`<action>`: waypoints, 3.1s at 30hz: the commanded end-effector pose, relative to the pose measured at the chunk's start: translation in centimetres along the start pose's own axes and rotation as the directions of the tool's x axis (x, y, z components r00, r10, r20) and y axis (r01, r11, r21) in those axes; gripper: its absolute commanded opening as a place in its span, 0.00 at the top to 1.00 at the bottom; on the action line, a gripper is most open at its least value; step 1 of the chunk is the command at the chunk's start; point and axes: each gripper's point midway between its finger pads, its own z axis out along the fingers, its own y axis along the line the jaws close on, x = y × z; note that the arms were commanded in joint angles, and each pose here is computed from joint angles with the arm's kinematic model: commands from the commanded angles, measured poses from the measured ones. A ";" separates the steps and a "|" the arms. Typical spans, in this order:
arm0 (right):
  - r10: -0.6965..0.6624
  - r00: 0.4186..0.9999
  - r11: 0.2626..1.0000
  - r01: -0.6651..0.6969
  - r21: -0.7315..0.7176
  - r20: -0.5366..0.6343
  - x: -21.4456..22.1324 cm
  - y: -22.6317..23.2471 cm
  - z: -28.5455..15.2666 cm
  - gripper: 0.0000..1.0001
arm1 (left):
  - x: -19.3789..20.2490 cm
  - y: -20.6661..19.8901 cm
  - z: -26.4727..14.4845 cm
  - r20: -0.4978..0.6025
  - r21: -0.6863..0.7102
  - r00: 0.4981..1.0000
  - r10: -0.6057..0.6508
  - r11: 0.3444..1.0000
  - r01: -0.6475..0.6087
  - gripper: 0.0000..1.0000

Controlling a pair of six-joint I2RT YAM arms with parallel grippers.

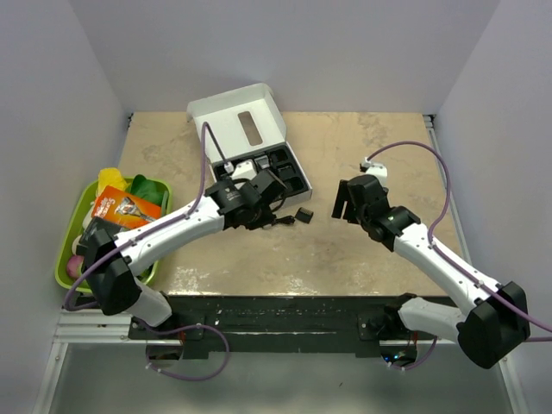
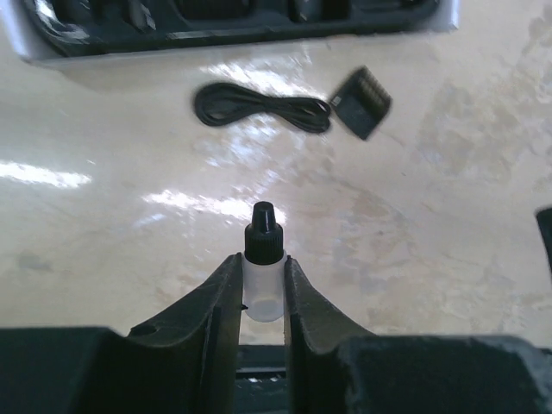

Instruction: Sort the hair-cutting tools

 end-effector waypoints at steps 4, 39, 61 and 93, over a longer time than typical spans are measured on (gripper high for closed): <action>0.025 1.000 0.998 -0.025 -0.060 0.009 -0.5 1.0 -0.8 0.23 | -6.2 4.8 1.2 0.092 -0.112 0.991 0.096 0.990 -0.085 1.00; -0.013 0.998 0.998 0.009 -0.068 -0.055 2.7 0.9 1.2 0.24 | -10.9 9.4 11.7 -0.031 -0.223 0.995 0.092 0.970 -0.096 0.96; -0.009 0.998 0.996 0.003 -0.085 -0.061 2.9 1.4 0.8 0.18 | -10.4 10.0 11.4 -0.034 -0.234 0.997 0.073 0.969 -0.079 0.76; -0.117 0.993 0.966 0.107 -0.236 -0.031 1.0 8.2 -0.8 0.18 | -14.6 8.7 4.6 0.089 -0.158 0.994 0.066 0.986 -0.051 0.46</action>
